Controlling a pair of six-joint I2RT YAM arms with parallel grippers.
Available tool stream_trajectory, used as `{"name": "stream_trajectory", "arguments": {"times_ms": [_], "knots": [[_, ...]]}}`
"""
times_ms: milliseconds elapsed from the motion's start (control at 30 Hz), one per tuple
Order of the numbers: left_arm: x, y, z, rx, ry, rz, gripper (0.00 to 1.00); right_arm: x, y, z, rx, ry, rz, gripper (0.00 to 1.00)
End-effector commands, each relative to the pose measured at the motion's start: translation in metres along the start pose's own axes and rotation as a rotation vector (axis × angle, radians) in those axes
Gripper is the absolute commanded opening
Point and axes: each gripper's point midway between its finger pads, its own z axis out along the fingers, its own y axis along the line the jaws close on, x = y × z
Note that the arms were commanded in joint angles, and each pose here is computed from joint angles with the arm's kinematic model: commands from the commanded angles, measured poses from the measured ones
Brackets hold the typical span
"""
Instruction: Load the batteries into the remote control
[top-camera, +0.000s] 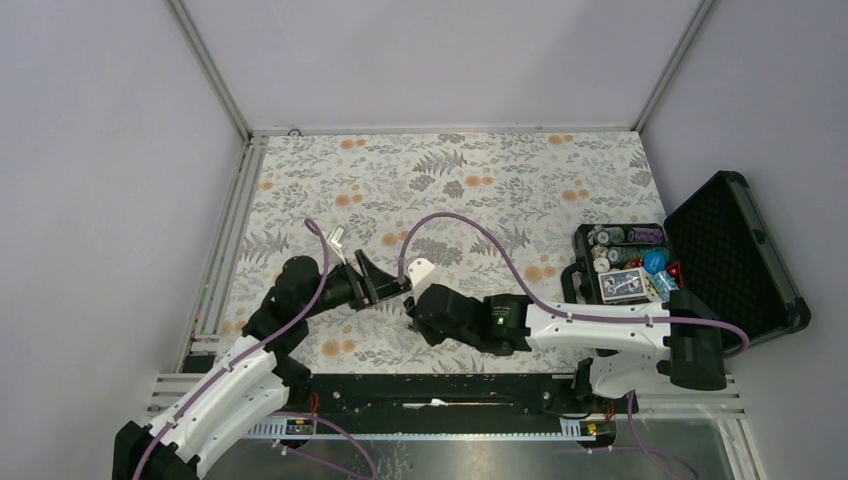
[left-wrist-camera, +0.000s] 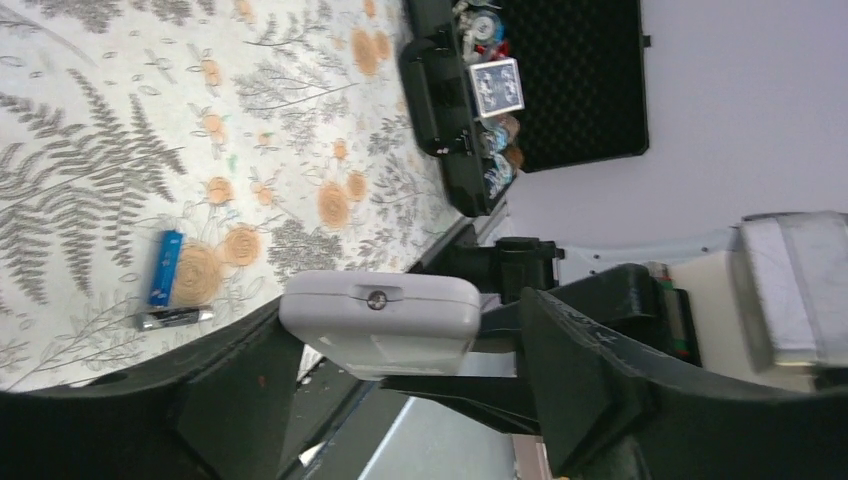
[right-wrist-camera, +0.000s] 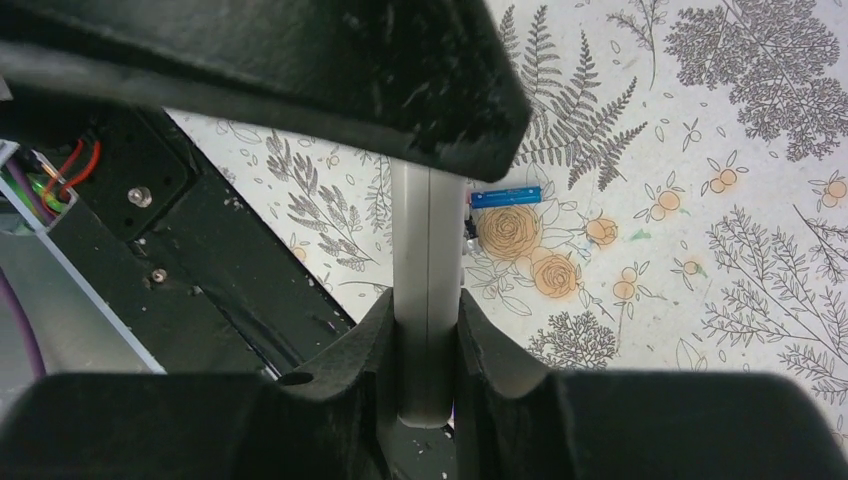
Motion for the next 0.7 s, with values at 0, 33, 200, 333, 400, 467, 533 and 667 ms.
{"name": "stream_trajectory", "arguments": {"times_ms": [0, 33, 200, 333, 400, 467, 533, 667], "knots": [[-0.012, -0.064, -0.009, 0.185, 0.039, 0.179, 0.83, -0.027, 0.006, -0.025, -0.042, -0.077, 0.091, 0.0], [-0.01, -0.067, -0.009, 0.196, 0.057, 0.192, 0.86, -0.029, 0.007, -0.03, -0.055, -0.086, 0.105, 0.0], [-0.004, -0.068, -0.003, 0.232, 0.143, 0.248, 0.98, -0.033, 0.005, -0.051, -0.081, -0.102, 0.152, 0.0], [-0.005, -0.078, -0.004, 0.299, 0.195, 0.283, 0.99, -0.03, 0.012, -0.057, -0.112, -0.058, 0.146, 0.0], [-0.006, -0.087, -0.008, 0.333, 0.211, 0.317, 0.99, -0.028, 0.013, -0.062, -0.127, -0.037, 0.14, 0.0], [-0.006, -0.089, -0.01, 0.333, 0.221, 0.352, 0.99, -0.027, 0.016, -0.069, -0.155, -0.027, 0.133, 0.0], [-0.005, -0.091, -0.011, 0.349, 0.217, 0.366, 0.99, -0.029, 0.018, -0.08, -0.184, -0.024, 0.123, 0.0], [-0.007, -0.092, -0.009, 0.36, 0.216, 0.381, 0.99, -0.028, 0.023, -0.102, -0.257, -0.015, 0.101, 0.0]]}}
